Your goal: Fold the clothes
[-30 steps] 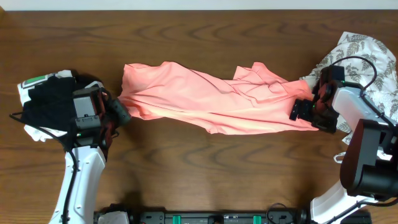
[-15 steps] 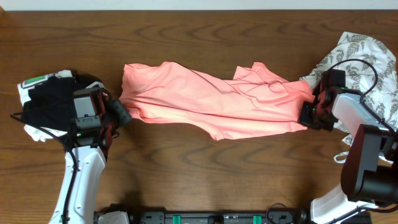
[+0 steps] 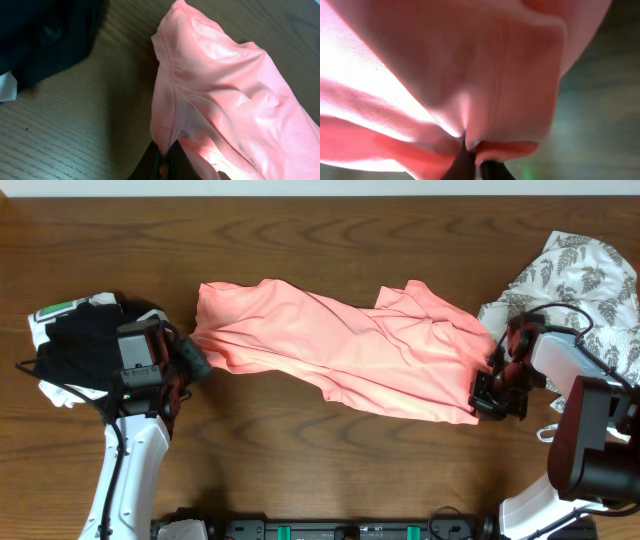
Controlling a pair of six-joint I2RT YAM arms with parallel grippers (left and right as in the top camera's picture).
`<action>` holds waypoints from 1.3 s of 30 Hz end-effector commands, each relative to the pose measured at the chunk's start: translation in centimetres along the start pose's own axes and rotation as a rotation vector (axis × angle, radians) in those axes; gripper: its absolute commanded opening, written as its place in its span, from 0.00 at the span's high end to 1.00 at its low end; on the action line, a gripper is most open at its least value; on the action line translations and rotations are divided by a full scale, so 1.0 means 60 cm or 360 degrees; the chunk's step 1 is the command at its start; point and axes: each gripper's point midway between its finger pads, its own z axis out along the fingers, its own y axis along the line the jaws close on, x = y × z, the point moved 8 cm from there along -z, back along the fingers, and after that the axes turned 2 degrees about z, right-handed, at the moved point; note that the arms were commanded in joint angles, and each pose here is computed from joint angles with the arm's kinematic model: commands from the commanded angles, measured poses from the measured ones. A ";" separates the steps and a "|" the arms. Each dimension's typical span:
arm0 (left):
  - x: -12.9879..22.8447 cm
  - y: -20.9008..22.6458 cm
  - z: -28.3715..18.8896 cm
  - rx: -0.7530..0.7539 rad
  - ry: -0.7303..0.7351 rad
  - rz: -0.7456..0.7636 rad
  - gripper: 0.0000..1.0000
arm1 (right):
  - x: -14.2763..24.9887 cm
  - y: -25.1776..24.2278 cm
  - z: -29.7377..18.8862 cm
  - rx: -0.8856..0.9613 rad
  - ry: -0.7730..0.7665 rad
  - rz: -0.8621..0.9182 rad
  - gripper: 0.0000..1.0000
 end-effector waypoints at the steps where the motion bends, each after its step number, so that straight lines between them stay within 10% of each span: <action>1: -0.005 0.000 -0.005 0.0003 -0.0032 0.0014 0.94 | 0.013 -0.002 0.020 0.0023 0.0112 0.0008 0.99; 22: -0.005 0.000 -0.005 0.0003 -0.0032 0.0014 0.94 | 0.042 0.037 -0.013 -0.0083 0.0052 -0.0229 0.97; 36: -0.005 0.000 -0.005 0.0002 -0.0031 0.0014 0.94 | 0.082 0.069 -0.220 -0.0312 -0.0943 -0.0485 0.40; 38: -0.005 0.000 -0.005 0.0003 -0.0030 0.0014 0.94 | 0.073 0.078 -0.244 -0.0354 -0.1121 -0.0538 0.50; 39: -0.005 0.000 -0.005 0.0003 -0.0030 0.0014 0.94 | 0.067 0.084 -0.252 -0.0374 -0.1179 -0.0559 0.74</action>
